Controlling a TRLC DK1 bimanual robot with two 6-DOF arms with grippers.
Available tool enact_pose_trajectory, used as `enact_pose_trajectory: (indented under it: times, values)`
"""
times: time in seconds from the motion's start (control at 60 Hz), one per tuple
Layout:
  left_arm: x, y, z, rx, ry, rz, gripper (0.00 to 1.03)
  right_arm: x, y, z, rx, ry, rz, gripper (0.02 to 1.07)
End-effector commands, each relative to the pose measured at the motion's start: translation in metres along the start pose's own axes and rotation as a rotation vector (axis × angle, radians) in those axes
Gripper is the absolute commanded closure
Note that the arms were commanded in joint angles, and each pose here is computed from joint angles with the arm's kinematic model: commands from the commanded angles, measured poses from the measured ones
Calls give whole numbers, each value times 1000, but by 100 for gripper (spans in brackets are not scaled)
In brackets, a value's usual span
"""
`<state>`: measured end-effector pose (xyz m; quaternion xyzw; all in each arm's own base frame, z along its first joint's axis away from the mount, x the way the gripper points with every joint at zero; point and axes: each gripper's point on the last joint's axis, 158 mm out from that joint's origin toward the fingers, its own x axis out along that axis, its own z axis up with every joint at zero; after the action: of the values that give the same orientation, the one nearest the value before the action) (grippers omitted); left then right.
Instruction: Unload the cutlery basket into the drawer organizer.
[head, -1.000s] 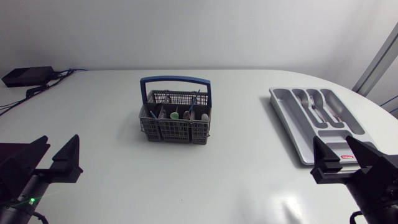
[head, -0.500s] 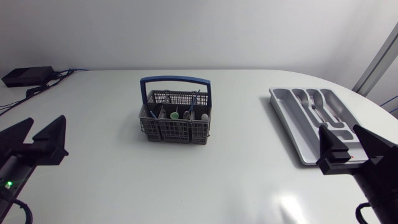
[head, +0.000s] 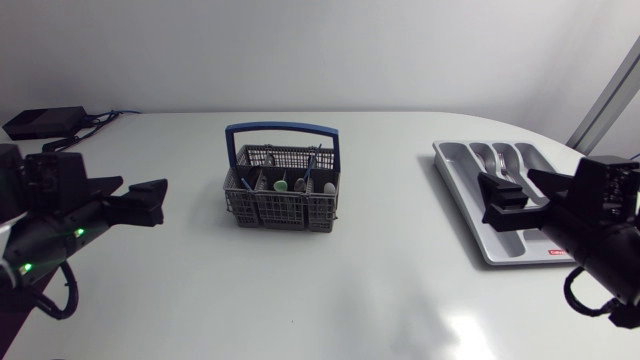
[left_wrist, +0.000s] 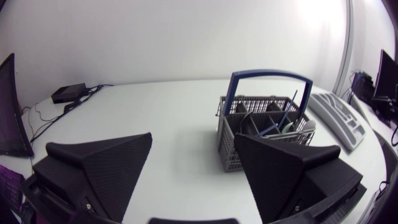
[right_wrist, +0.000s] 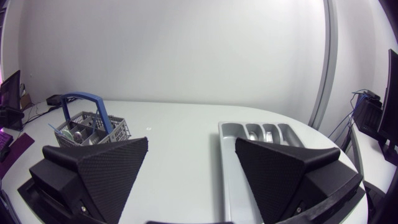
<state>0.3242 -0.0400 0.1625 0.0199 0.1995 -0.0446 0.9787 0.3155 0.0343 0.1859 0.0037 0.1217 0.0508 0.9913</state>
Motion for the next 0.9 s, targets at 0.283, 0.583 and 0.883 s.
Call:
enact_pose_trajectory:
  times: [0.283, 0.583, 0.883]
  values:
    - [53, -44, -34, 358, 229, -203, 12, 32, 29, -42, -165, 333, 106, 7]
    - [68, -85, -26, 418, 4, -330, 19, 25, 80, -85, -287, 505, 398, 7]
    - [91, -108, -38, 475, 7, -406, 20, 25, 103, -96, -321, 535, 464, 7]
